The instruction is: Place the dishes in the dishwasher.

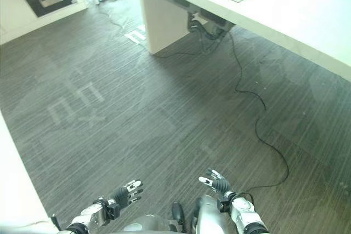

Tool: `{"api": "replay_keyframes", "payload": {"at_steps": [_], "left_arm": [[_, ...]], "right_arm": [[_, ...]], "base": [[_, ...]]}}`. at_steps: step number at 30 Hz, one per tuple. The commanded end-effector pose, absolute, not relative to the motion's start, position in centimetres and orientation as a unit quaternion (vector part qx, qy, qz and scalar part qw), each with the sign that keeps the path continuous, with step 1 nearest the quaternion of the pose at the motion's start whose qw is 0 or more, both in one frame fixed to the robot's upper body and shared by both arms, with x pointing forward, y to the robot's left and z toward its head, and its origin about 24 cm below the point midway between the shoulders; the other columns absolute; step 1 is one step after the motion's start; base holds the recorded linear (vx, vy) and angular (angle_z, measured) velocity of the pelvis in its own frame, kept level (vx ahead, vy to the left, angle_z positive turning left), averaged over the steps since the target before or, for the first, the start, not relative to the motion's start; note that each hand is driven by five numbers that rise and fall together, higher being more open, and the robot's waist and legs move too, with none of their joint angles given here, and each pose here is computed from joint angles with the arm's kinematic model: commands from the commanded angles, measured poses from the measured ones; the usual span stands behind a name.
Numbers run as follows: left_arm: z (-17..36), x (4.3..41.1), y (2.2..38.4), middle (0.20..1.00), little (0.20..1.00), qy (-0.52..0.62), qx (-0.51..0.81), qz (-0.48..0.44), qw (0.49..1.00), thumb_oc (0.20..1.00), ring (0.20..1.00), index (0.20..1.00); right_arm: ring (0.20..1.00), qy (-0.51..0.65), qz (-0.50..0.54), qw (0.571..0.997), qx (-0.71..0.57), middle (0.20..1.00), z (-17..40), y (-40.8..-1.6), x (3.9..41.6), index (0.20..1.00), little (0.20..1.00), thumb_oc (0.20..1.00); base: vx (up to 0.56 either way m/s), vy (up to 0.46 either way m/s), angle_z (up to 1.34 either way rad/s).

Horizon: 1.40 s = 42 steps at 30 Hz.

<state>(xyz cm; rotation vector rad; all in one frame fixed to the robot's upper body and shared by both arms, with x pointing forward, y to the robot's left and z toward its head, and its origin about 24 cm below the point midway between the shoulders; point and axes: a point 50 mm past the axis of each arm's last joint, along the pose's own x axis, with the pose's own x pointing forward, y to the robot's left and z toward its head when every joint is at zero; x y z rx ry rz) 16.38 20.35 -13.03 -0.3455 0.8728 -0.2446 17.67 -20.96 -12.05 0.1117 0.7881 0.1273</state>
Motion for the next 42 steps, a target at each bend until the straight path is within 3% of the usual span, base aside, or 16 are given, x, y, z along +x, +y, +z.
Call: {"api": "replay_keyframes", "payload": {"at_steps": [1, 6, 17, 25, 33, 42], "left_arm": [[-13.3, 15.8, 18.3, 1.000, 1.000, 0.421, -0.163, -0.170, 0.876, 1.000, 1.000, 1.000], [-13.7, 15.1, 17.2, 1.000, 1.000, 0.427, -0.165, -0.180, 0.871, 1.000, 1.000, 1.000], [-13.1, 15.6, 17.3, 1.000, 1.000, 0.402, -0.189, -0.175, 0.878, 1.000, 1.000, 1.000], [-13.9, 13.9, 16.7, 1.000, 1.000, 0.422, -0.199, -0.197, 0.862, 1.000, 1.000, 1.000], [-13.7, 14.8, 17.7, 1.000, 1.000, 0.440, -0.159, -0.210, 0.859, 1.000, 1.000, 1.000], [-13.4, 16.0, 19.0, 1.000, 1.000, 0.444, -0.142, -0.180, 0.866, 1.000, 1.000, 1.000]], "right_arm": [[1.000, 0.340, 0.048, 0.937, 0.069, 1.000, -10.5, -22.9, 19.3, 1.000, 1.000, 1.000], [1.000, 0.360, 0.033, 0.929, 0.074, 1.000, -11.3, -23.4, 17.5, 1.000, 1.000, 1.000], [1.000, 0.363, 0.036, 0.930, 0.048, 1.000, -10.4, -24.8, 18.4, 1.000, 1.000, 1.000], [1.000, 0.381, 0.043, 0.923, 0.035, 1.000, -11.4, -24.6, 17.5, 1.000, 1.000, 1.000], [1.000, 0.385, 0.026, 0.921, 0.056, 1.000, -12.3, -23.9, 16.1, 1.000, 1.000, 1.000], [1.000, 0.342, 0.042, 0.937, 0.057, 1.000, -11.1, -22.3, 18.5, 1.000, 1.000, 1.000]], "base": [[0.45, -0.136, 0.09], [0.48, -0.184, 0.32], [0.34, -0.193, 0.02], [0.35, 0.229, -0.54], [0.28, 0.365, -0.44], [0.14, 0.268, -0.13]]}}
